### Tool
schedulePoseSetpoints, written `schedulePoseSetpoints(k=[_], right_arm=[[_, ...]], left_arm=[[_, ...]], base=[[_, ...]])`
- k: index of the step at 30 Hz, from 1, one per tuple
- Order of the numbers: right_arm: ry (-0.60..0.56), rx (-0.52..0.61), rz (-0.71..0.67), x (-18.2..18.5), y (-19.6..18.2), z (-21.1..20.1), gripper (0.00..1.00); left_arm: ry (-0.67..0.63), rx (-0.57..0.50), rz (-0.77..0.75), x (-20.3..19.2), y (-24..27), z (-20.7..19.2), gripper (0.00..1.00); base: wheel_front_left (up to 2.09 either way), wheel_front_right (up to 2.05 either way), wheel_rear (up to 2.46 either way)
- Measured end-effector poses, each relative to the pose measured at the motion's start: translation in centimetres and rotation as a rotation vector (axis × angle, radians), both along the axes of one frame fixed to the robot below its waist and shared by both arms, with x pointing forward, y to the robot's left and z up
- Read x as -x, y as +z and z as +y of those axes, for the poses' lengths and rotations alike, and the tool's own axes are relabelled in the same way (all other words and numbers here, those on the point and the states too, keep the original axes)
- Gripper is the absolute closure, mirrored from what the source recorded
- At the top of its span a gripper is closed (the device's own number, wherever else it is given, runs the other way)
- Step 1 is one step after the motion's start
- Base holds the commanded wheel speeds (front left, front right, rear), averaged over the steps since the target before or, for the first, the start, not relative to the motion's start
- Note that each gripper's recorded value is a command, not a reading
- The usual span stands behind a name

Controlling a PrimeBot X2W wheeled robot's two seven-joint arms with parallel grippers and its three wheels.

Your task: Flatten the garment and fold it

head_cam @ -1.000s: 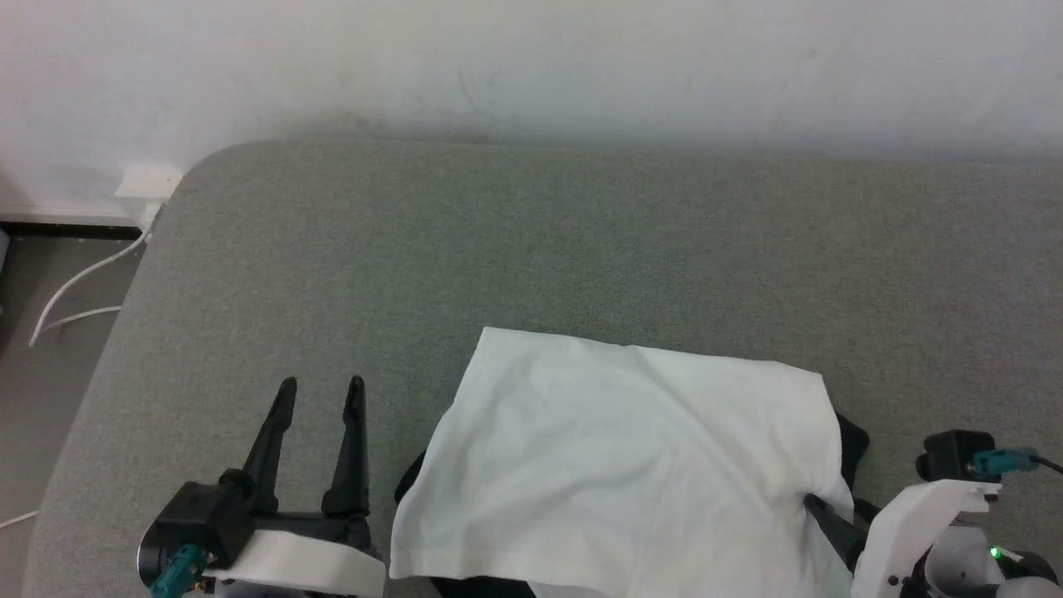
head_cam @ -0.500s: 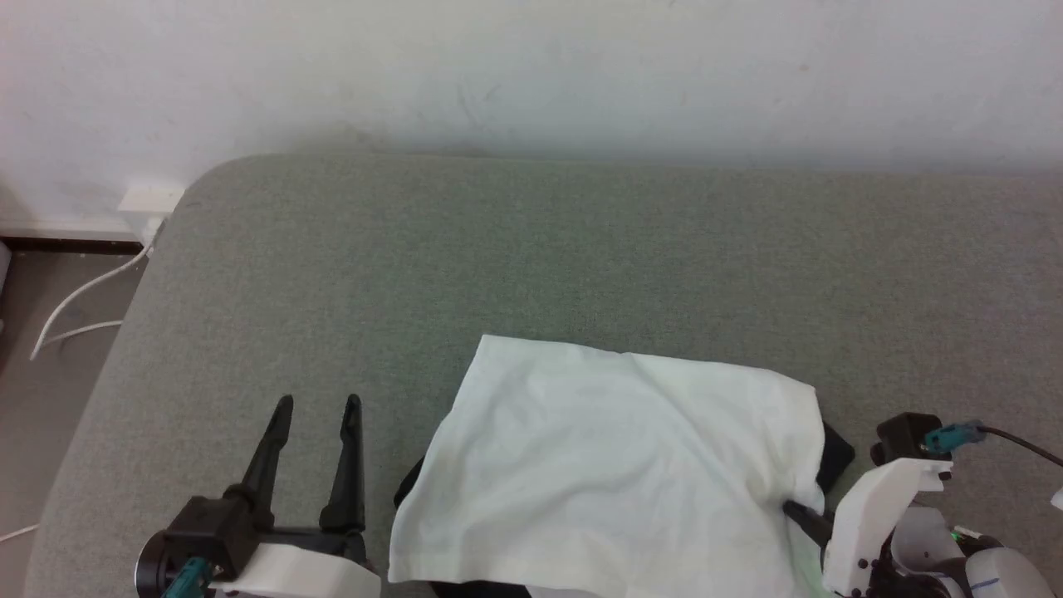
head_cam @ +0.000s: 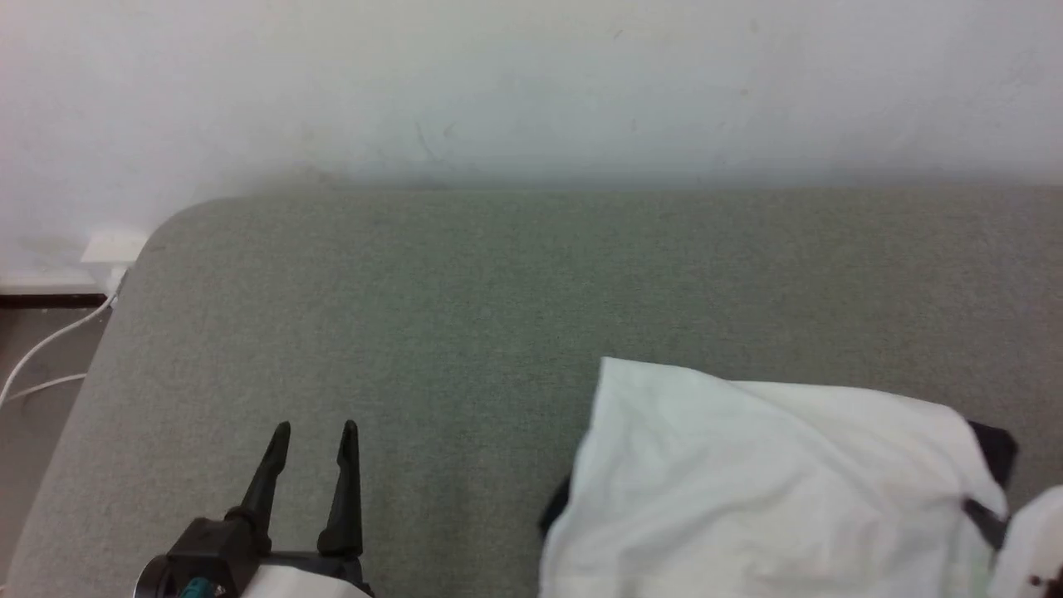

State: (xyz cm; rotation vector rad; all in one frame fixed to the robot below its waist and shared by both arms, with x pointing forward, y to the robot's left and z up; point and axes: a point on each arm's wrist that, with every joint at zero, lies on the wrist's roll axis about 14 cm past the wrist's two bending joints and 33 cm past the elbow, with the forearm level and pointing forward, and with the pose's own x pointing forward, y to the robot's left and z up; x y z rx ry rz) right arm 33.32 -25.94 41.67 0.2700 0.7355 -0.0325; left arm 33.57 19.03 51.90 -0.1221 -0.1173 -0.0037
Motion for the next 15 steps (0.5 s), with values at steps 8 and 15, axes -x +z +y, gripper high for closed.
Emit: schedulePoseSetpoints(k=[8, 15], right_arm=[[0.022, -0.107, -0.023, 0.4, 1.2, 2.6, 1.0], [0.304, -0.366, -0.028, 0.4, 2.9, 15.6, 1.0]], left_arm=[[-0.025, 0.004, 0.007, -0.3, -0.3, -0.7, 0.0], [-0.033, 0.008, 0.013, -0.1, -0.5, -0.8, 0.0]], base=[[0.0, 0.0, 0.0], [0.0, 0.0, 0.0]])
